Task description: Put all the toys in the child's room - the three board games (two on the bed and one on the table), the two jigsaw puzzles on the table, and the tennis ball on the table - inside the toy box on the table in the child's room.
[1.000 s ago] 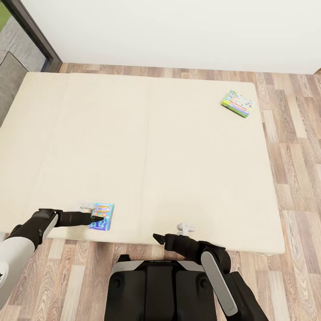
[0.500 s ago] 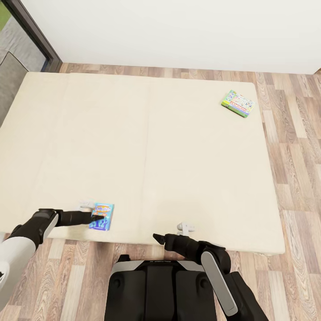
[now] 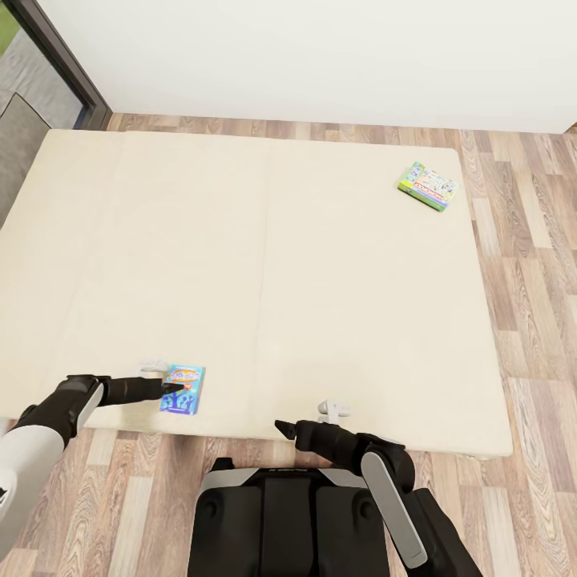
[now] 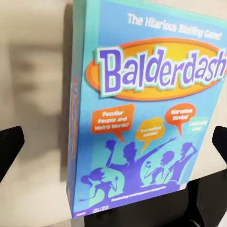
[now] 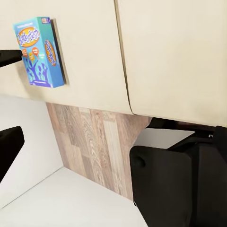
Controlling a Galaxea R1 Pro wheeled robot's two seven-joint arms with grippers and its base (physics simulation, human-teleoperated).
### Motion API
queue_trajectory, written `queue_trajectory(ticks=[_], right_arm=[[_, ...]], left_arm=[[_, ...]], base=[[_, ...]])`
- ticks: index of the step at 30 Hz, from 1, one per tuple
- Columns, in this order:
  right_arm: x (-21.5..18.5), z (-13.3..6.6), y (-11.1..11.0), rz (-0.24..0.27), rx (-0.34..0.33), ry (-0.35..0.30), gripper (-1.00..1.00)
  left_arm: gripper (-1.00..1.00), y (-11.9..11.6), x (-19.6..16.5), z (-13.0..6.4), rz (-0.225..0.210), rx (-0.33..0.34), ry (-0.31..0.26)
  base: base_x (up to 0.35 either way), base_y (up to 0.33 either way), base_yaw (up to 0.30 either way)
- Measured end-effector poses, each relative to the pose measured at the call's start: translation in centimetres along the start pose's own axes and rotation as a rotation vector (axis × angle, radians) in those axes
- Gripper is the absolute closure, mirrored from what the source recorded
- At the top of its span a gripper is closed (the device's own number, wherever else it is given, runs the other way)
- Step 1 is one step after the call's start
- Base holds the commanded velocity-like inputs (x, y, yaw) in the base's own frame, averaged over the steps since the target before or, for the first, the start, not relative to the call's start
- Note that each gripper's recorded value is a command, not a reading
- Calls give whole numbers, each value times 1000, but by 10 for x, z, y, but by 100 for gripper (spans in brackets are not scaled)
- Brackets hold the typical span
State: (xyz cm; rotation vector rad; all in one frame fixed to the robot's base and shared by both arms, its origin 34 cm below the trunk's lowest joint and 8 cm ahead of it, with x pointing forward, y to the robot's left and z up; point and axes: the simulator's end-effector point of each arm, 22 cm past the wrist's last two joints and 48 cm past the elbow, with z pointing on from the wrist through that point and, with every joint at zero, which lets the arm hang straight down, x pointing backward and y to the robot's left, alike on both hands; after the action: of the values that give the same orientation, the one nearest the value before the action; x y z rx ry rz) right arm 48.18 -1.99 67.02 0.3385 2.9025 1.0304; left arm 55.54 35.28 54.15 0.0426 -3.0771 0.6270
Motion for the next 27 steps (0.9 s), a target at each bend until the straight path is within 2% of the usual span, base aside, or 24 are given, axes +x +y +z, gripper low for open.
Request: queue_trajectory(ticks=[9,27], right_arm=[[0,0,0,0,0,0,-100],[0,0,0,0,-1,0,-100]], left_arm=[[-100,0,0,7,8,-32,-2],[-100,-8,0,12,12,-25,1]], base=[[0,0,0],[0,0,0]])
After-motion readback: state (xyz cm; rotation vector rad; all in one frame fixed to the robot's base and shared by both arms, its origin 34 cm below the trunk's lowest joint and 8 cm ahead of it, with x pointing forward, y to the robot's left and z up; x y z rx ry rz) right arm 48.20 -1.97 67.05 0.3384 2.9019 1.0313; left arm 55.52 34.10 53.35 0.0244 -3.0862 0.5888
